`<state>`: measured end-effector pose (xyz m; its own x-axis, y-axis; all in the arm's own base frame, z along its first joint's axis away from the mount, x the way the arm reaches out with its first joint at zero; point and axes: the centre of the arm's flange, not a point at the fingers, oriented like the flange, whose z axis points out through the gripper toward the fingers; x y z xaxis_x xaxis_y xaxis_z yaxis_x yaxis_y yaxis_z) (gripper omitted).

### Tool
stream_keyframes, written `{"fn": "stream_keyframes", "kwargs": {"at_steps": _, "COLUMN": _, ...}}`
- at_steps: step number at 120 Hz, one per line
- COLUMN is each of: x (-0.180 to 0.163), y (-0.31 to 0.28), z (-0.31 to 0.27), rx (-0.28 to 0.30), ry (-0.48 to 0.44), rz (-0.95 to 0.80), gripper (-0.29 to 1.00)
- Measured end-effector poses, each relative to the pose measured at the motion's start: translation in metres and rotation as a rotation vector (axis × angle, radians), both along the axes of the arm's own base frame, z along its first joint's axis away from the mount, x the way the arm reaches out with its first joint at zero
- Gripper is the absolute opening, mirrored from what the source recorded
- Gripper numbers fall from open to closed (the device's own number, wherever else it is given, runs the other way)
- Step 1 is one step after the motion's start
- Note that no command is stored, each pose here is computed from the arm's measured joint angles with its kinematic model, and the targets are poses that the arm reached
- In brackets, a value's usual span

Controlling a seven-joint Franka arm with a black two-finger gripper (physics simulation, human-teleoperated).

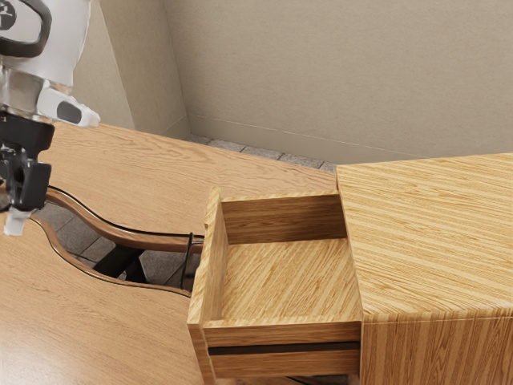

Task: Push the drawer handle with one arm to close the drawer

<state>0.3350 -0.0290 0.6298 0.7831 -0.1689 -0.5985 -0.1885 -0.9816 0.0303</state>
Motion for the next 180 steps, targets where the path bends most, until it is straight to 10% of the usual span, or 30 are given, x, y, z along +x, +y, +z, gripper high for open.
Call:
{"fn": "stream_keyframes", "kwargs": {"at_steps": 13, "x": 0.059, "y": 0.017, "z": 0.021, "rx": -0.033, "ry": -0.358, "rz": 0.059, "gripper": 0.68}}
{"fn": "stream_keyframes", "kwargs": {"at_steps": 32, "x": 0.095, "y": 0.027, "z": 0.011, "rx": -0.04, "ry": -0.559, "rz": 0.09, "gripper": 0.68}}
{"fn": "stream_keyframes", "kwargs": {"at_steps": 55, "x": 0.055, "y": 0.041, "z": -0.111, "rx": -0.078, "ry": -0.545, "rz": 0.049, "gripper": 0.68}}
{"fn": "stream_keyframes", "kwargs": {"at_steps": 112, "x": 0.058, "y": -0.039, "z": -0.133, "rx": -0.346, "ry": -0.706, "rz": -0.602, "gripper": 0.66}}
{"fn": "stream_keyframes", "kwargs": {"at_steps": 141, "x": 0.065, "y": -0.059, "z": -0.138, "rx": -0.384, "ry": -0.758, "rz": -0.835, "gripper": 0.13}}
{"fn": "stream_keyframes", "kwargs": {"at_steps": 180, "x": 0.066, "y": -0.08, "z": -0.139, "rx": -0.415, "ry": -0.8, "rz": -1.027, "gripper": -0.05}}
